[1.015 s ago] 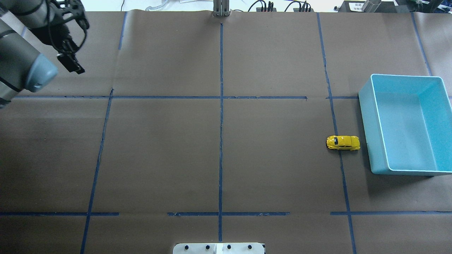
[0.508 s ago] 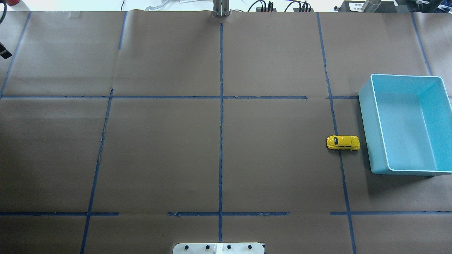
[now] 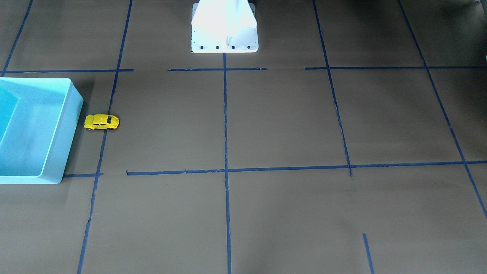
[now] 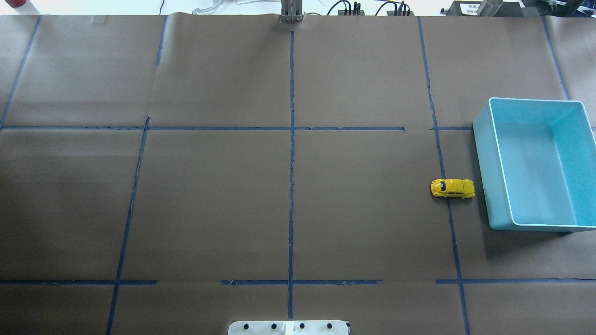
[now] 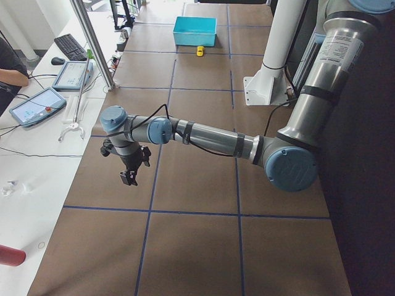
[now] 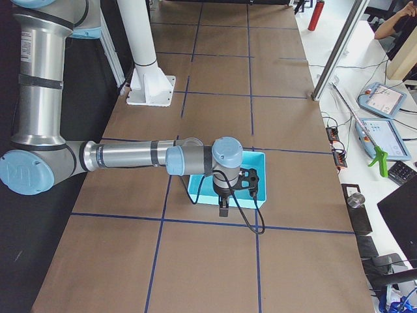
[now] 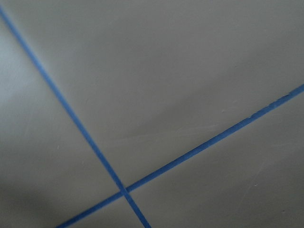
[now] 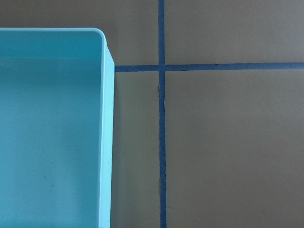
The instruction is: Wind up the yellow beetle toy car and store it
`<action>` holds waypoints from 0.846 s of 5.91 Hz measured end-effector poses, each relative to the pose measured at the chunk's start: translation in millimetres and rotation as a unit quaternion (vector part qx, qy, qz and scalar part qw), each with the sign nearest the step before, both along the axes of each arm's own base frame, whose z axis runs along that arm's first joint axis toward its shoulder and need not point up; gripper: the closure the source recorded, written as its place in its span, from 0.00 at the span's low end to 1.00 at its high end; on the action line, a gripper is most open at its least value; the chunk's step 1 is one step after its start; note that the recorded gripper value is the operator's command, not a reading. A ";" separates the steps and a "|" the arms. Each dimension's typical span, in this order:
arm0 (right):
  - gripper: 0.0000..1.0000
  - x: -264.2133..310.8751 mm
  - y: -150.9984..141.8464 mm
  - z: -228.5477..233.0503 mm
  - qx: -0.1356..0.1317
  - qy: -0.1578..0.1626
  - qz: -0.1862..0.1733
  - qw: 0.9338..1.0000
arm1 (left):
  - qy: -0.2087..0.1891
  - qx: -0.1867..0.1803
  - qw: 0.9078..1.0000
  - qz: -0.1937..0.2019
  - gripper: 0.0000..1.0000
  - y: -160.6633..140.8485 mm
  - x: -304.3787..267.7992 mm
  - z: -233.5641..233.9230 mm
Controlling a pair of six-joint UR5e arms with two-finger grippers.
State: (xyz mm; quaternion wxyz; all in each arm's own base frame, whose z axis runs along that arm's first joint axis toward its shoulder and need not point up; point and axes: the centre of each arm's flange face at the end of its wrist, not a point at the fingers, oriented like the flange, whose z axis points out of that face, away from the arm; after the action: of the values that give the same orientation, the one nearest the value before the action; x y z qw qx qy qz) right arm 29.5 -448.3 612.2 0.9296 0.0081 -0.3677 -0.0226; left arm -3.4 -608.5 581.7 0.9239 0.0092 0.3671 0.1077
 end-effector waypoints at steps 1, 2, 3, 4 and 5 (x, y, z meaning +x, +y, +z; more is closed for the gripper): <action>0.00 -21.4 -8.3 -3.2 0.005 0.008 -0.022 1.000 | 0.006 -0.049 0.998 -0.049 0.00 23.5 -26.0 28.3; 0.00 -33.5 -14.8 -8.7 0.015 0.013 -0.036 0.999 | 0.010 -0.080 0.994 -0.080 0.00 43.5 -46.3 49.3; 0.00 -41.8 -18.6 -21.2 0.032 0.013 -0.047 0.998 | 0.014 -0.101 0.990 -0.102 0.00 55.1 -57.1 60.3; 0.00 -51.8 -23.2 -45.6 0.061 0.007 -0.058 0.996 | 0.015 -0.107 0.988 -0.113 0.00 58.6 -61.0 63.1; 0.00 -65.7 -29.8 -76.4 0.096 -0.004 -0.070 0.993 | 0.016 -0.100 0.988 -0.116 0.00 60.1 -62.1 65.2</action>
State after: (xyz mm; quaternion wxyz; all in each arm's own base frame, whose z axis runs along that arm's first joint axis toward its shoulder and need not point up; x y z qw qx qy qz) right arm -36.1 -478.1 535.7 0.9193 0.0721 -0.3668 -0.1231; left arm -65.5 -548.4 646.9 0.9202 -0.0389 0.3876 -0.0379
